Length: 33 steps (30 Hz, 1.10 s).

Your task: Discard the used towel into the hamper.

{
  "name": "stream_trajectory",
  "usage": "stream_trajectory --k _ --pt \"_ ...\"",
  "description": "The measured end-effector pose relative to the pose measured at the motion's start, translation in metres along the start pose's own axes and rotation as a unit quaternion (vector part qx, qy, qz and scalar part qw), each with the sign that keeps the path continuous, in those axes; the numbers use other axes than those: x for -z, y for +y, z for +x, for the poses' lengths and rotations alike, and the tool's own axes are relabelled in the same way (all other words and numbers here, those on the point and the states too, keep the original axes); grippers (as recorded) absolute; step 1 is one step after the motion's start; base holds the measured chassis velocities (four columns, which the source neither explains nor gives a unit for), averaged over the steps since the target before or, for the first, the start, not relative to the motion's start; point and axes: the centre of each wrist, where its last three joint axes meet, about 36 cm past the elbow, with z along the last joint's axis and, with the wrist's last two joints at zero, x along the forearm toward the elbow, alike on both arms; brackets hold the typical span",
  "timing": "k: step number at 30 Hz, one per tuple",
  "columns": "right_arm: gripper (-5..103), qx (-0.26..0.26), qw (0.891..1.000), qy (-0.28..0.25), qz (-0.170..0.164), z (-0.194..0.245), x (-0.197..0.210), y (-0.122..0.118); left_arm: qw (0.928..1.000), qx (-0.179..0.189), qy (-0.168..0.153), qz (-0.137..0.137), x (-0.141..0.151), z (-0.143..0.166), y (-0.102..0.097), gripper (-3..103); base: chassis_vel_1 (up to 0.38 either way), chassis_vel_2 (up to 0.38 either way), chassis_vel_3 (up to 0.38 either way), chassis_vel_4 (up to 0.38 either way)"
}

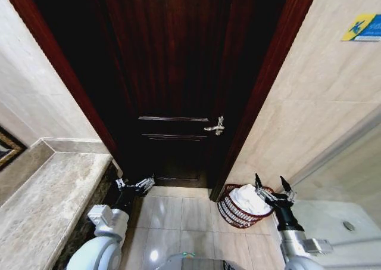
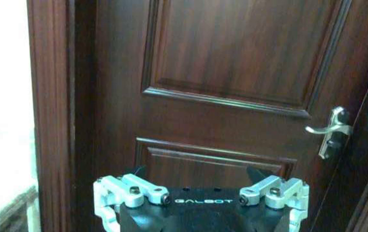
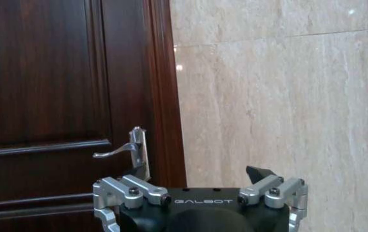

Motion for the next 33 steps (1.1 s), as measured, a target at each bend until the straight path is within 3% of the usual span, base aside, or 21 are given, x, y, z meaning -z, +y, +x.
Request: stream_trajectory --k 33 --pt "100 0.000 1.000 0.000 0.000 0.0000 0.0000 0.0000 1.0000 0.000 0.000 0.000 0.0000 0.0000 0.0000 100 0.139 -0.143 -0.144 0.139"
